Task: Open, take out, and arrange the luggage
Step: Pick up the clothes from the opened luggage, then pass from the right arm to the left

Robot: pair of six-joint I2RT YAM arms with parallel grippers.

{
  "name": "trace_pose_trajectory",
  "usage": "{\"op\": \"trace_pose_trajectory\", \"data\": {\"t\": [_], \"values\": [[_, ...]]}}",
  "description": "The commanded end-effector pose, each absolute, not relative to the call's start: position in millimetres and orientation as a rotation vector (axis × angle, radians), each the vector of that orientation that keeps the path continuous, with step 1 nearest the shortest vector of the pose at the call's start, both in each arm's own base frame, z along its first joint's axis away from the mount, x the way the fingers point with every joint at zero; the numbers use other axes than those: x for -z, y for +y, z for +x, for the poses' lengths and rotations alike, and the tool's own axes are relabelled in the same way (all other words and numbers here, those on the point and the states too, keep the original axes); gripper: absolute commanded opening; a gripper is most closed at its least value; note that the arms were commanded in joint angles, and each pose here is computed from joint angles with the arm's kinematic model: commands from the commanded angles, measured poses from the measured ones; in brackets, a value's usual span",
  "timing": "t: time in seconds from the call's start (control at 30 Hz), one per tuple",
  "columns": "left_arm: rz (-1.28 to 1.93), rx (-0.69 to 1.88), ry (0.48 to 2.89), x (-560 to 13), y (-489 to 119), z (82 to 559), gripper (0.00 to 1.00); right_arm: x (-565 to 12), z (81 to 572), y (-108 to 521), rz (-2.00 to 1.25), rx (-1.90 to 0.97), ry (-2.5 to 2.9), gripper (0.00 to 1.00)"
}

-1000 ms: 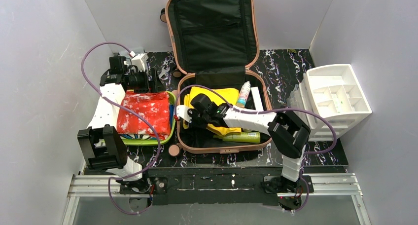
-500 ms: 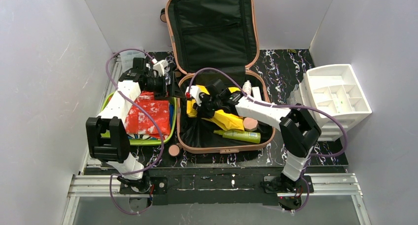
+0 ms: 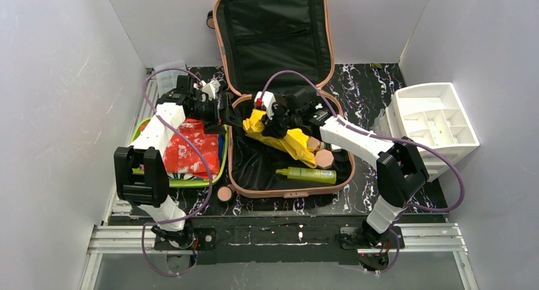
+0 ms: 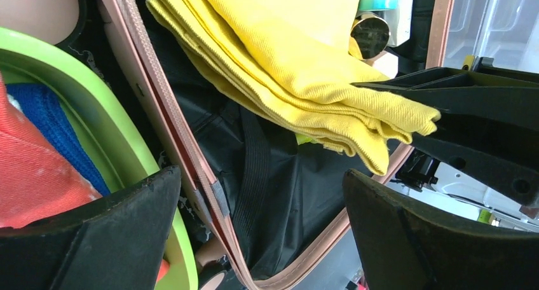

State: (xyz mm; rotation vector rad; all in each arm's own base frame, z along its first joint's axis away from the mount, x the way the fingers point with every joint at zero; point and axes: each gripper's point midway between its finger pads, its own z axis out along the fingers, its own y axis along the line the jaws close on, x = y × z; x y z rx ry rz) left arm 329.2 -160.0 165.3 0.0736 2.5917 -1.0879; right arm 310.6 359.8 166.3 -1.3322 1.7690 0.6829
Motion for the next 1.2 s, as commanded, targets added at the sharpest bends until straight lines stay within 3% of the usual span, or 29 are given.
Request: {"op": "trace_pose_trajectory", "data": {"t": [0.0, 0.13, 0.6, 1.17], "values": [[0.116, 1.149, 2.552, -187, -170, 321, 0.98, -185, 323, 357, -1.28, -0.652, 1.754, 0.11], [0.095, 1.218, 2.556, -192, -178, 317, 0.98, -189, 328, 354, -1.261, -0.615, 1.749, 0.05], [-0.238, 1.404, 2.648, -186, -206, 307, 0.98, -211, 331, 337, -1.238, -0.537, 1.696, 0.04], [-0.706, 1.324, 2.715, -159, -216, 325, 0.98, -195, 302, 343, -1.301, -0.695, 1.68, 0.02]]}}
